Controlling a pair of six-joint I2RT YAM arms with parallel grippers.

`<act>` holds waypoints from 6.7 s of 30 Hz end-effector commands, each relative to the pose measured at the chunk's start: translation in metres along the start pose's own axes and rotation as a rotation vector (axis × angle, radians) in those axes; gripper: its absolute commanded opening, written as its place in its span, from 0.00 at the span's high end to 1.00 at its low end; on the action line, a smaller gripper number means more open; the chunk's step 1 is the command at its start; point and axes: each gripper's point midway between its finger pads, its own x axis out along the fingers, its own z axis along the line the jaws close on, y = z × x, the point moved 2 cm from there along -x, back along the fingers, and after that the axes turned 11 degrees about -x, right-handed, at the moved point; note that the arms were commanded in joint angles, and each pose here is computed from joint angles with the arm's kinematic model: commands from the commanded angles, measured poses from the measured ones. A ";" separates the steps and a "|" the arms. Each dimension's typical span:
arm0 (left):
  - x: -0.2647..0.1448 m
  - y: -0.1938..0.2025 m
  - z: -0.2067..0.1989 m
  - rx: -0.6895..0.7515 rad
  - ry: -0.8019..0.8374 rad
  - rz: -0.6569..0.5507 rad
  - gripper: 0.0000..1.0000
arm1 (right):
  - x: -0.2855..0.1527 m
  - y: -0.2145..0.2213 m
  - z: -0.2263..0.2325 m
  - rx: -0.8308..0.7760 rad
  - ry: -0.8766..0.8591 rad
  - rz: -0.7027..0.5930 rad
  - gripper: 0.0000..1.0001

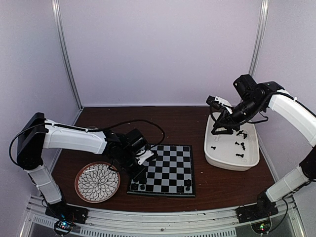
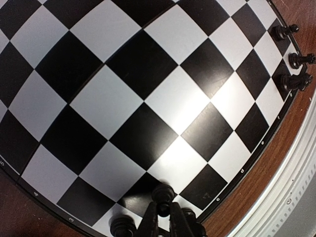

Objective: Set up the chess pieces on the board
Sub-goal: Place the pawn at g7, then pick up the bishop from h7.

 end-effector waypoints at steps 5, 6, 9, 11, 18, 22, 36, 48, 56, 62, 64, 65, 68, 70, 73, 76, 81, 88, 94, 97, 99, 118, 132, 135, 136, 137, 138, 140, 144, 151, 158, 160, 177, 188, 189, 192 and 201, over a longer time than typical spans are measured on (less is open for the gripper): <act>0.000 -0.001 0.009 0.004 -0.046 0.005 0.93 | -0.005 -0.003 0.000 0.000 0.004 -0.014 0.52; 0.000 0.000 0.009 0.006 -0.050 0.007 0.93 | -0.005 -0.003 0.000 0.000 0.004 -0.013 0.52; -0.001 0.002 0.010 0.007 -0.057 0.019 0.93 | -0.005 -0.003 0.000 -0.001 0.004 -0.013 0.52; -0.001 0.003 0.012 0.009 -0.067 0.020 0.93 | -0.004 -0.004 0.000 -0.001 0.002 -0.014 0.52; -0.001 0.001 0.014 0.011 -0.079 0.024 0.93 | -0.004 -0.004 0.000 0.001 -0.003 -0.015 0.52; -0.004 0.000 0.013 0.013 -0.086 0.020 0.94 | -0.004 -0.004 0.000 -0.001 -0.002 -0.015 0.52; -0.005 -0.004 0.010 0.025 -0.078 0.037 0.88 | -0.004 -0.004 -0.001 -0.001 -0.004 -0.014 0.52; -0.003 -0.005 0.004 0.023 -0.045 0.038 0.88 | -0.003 -0.004 -0.001 -0.002 -0.005 -0.014 0.52; -0.004 -0.006 0.003 0.025 -0.040 0.039 0.79 | -0.004 -0.004 -0.001 -0.003 -0.002 -0.013 0.52; -0.016 -0.008 0.001 0.026 -0.045 0.011 0.61 | -0.004 -0.004 0.000 -0.002 -0.004 -0.014 0.52; -0.019 -0.010 -0.001 0.028 -0.040 0.002 0.58 | -0.004 -0.004 0.000 -0.002 -0.005 -0.014 0.52; -0.020 -0.012 -0.003 0.028 -0.033 -0.001 0.58 | -0.004 -0.004 0.000 -0.002 -0.005 -0.014 0.52; -0.021 -0.014 -0.008 0.031 -0.008 -0.007 0.57 | -0.003 -0.004 0.000 -0.003 -0.005 -0.015 0.52; -0.022 -0.017 -0.011 0.033 0.004 -0.013 0.58 | -0.004 -0.004 0.000 -0.003 -0.005 -0.015 0.52; -0.025 -0.020 -0.012 0.035 0.009 -0.024 0.60 | -0.004 -0.003 0.001 -0.002 -0.003 -0.013 0.52; -0.034 -0.025 -0.009 0.038 -0.030 -0.066 0.60 | -0.005 -0.003 0.001 -0.004 0.001 -0.014 0.52; -0.052 -0.031 0.023 -0.046 -0.205 -0.115 0.50 | -0.005 -0.003 0.001 -0.005 -0.001 -0.016 0.52; -0.038 -0.013 0.033 -0.135 -0.165 -0.007 0.48 | -0.005 -0.003 0.001 -0.005 -0.001 -0.017 0.52; -0.024 -0.006 0.030 -0.138 -0.124 0.047 0.45 | -0.004 -0.002 0.002 -0.004 -0.002 -0.016 0.52; -0.016 -0.004 0.028 -0.136 -0.106 0.069 0.45 | -0.005 -0.002 0.002 -0.004 -0.002 -0.016 0.52; -0.011 -0.002 0.029 -0.137 -0.105 0.086 0.45 | -0.005 -0.002 0.002 -0.004 -0.001 -0.015 0.52; -0.006 0.005 0.022 -0.154 -0.041 0.110 0.48 | -0.001 -0.004 0.000 0.000 -0.019 -0.014 0.52; -0.004 0.007 0.020 -0.155 -0.028 0.122 0.54 | -0.002 -0.005 0.000 -0.001 -0.020 -0.016 0.52; -0.012 0.000 0.023 -0.143 -0.056 0.088 0.55 | -0.002 -0.005 0.000 0.000 -0.020 -0.016 0.53; -0.017 -0.003 0.023 -0.138 -0.066 0.065 0.55 | -0.002 -0.005 0.000 0.000 -0.019 -0.016 0.53; -0.023 -0.008 0.023 -0.131 -0.071 0.040 0.55 | -0.002 -0.005 0.000 0.000 -0.018 -0.015 0.53; -0.031 -0.013 0.022 -0.125 -0.075 0.013 0.55 | -0.002 -0.005 0.000 -0.001 -0.017 -0.016 0.52; -0.046 -0.023 0.019 -0.108 -0.081 -0.041 0.55 | -0.003 -0.005 0.000 -0.002 -0.014 -0.016 0.53; -0.063 -0.031 0.016 -0.093 -0.089 -0.099 0.58 | -0.002 -0.004 0.000 -0.001 -0.014 -0.014 0.53; -0.077 -0.024 0.022 -0.097 -0.123 -0.134 0.73 | -0.003 -0.004 -0.001 -0.004 -0.003 -0.014 0.53; -0.055 0.001 0.012 -0.061 -0.067 0.018 0.64 | 0.000 -0.002 -0.002 0.000 -0.007 -0.008 0.53; -0.050 0.008 0.012 -0.054 -0.083 0.056 0.61 | 0.000 -0.003 -0.002 0.000 -0.007 -0.008 0.53; -0.021 0.016 0.026 -0.053 -0.156 0.144 0.72 | 0.002 -0.003 -0.003 0.003 -0.014 -0.007 0.53; -0.017 0.008 0.025 -0.044 -0.162 0.128 0.79 | 0.001 -0.002 -0.002 -0.001 -0.008 -0.009 0.53; -0.017 0.007 0.025 -0.043 -0.163 0.124 0.80 | 0.001 -0.002 -0.002 -0.001 -0.009 -0.009 0.53; -0.018 0.005 0.024 -0.041 -0.163 0.115 0.81 | 0.001 -0.001 -0.002 -0.001 -0.007 -0.008 0.53; -0.018 -0.001 0.021 -0.038 -0.144 0.098 0.84 | 0.000 -0.001 -0.001 0.000 -0.006 -0.007 0.54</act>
